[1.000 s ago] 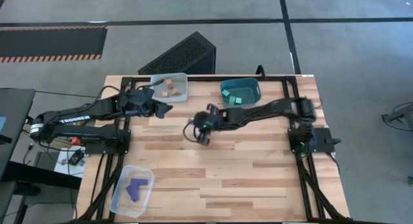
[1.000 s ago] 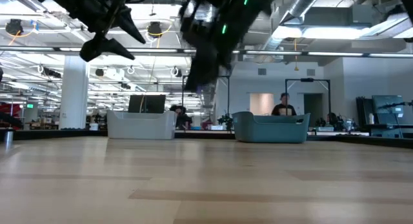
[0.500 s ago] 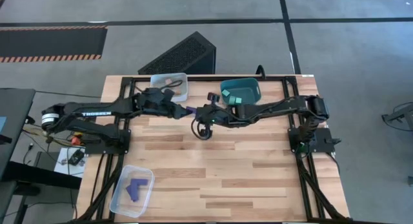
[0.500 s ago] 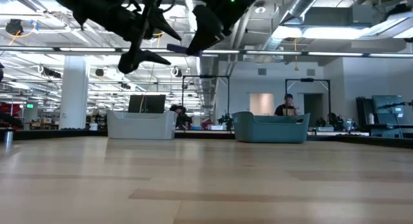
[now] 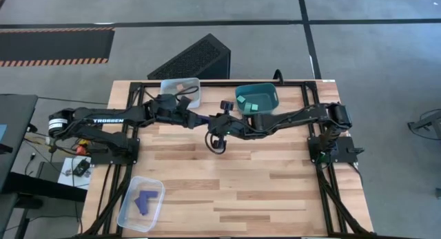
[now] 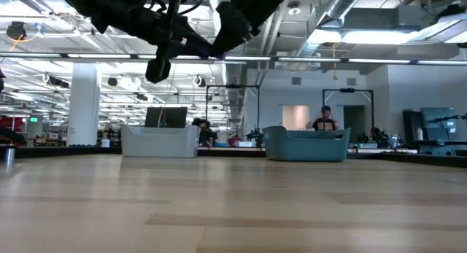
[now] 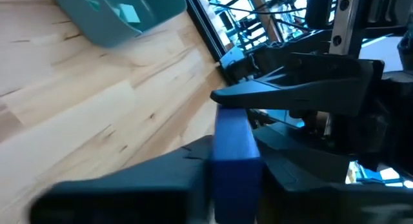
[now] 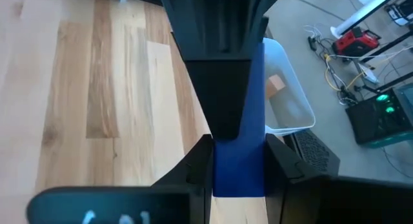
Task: Sort & place blocks by color
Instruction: Put the violet block into the transparent bin
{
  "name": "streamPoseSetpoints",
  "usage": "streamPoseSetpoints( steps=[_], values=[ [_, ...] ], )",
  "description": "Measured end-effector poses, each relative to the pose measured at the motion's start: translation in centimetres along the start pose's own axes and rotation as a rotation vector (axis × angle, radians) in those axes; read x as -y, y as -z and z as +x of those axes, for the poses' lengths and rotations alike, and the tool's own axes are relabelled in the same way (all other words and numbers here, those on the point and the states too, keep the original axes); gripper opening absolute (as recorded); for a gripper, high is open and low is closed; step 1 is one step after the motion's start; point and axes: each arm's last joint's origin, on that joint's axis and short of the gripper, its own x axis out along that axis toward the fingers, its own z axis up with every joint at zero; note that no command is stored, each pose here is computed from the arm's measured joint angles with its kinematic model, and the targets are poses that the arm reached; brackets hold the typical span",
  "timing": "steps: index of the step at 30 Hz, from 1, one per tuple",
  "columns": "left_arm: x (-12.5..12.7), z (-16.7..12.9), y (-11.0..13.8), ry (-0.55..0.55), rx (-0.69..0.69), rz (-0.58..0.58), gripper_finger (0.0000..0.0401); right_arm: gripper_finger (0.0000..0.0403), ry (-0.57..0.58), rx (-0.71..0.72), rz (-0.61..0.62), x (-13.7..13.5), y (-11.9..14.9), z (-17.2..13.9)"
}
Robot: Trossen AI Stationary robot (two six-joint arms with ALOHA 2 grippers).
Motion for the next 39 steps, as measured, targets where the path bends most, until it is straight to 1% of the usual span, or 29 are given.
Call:
streamPoseSetpoints(
  steps=[1,2,7,8,9,11,14,16,18,20,22,23,25,27,30,32,36,39],
  values=[
    [0.0,0.0,0.0,0.003,0.002,0.001,0.0032,0.0084,0.002,-0.001,-0.001,0.0,0.0,0.0],
    [0.1,0.0,-0.1,0.006,0.002,0.003,0.0024,0.0084,0.005,-0.003,-0.001,0.0,0.0,0.0],
    [0.2,-0.3,-0.1,0.008,0.008,0.055,0.0029,0.0085,0.004,0.005,0.0,-0.1,-0.1,-0.1],
    [0.3,-0.5,-0.1,0.006,0.011,0.073,0.0029,0.0092,0.002,0.009,0.005,-0.2,-0.1,-0.2],
    [0.4,-0.8,-0.1,0.0,0.015,0.092,0.0028,0.0105,0.0,0.016,0.018,-0.2,-0.2,-0.2],
    [0.6,-1.6,0.0,-0.016,0.01,0.14,0.0027,0.0143,-0.019,0.025,0.067,-0.3,-0.3,-0.2],
    [0.5,-3.6,0.6,-0.111,-0.002,0.19,0.0026,0.0208,-0.039,0.009,0.162,-0.4,-0.2,-0.6],
    [0.6,-5.3,1.6,-0.178,-0.057,0.218,0.0026,0.024,-0.044,-0.014,0.224,-0.1,-0.1,-1.3],
    [0.7,-7.0,3.1,-0.218,-0.144,0.271,0.0026,0.0256,-0.038,-0.006,0.293,0.4,-0.3,-1.9],
    [0.9,-8.6,4.9,-0.227,-0.268,0.321,0.0026,0.026,-0.03,-0.032,0.322,1.0,0.1,-2.7],
    [1.2,-10.0,6.8,-0.195,-0.416,0.364,0.0026,0.0257,-0.023,-0.005,0.37,1.6,0.2,-3.2],
    [1.4,-10.7,7.8,-0.177,-0.497,0.376,0.0026,0.0254,-0.015,-0.021,0.376,1.9,0.7,-3.4],
    [1.9,-11.8,9.6,-0.142,-0.608,0.393,0.0026,0.0247,-0.008,-0.031,0.393,2.4,1.5,-3.7],
    [1.9,-12.9,11.2,-0.164,-0.705,0.421,0.0026,0.0239,0.006,-0.037,0.423,3.1,2.2,-3.9],
    [2.5,-13.9,13.4,-0.151,-0.792,0.452,0.0026,0.023,0.01,-0.054,0.478,4.1,3.5,-4.6],
    [2.4,-14.2,15.0,-0.142,-0.837,0.465,0.0026,0.0224,0.011,-0.033,0.533,4.5,3.8,-5.0],
    [2.1,-14.6,18.0,-0.152,-0.923,0.468,0.0036,0.0215,0.004,-0.026,0.577,4.6,4.6,-5.9],
    [2.1,-14.6,19.9,-0.125,-0.979,0.464,0.0041,0.0209,0.002,-0.051,0.59,4.7,5.1,-6.3]
  ],
)
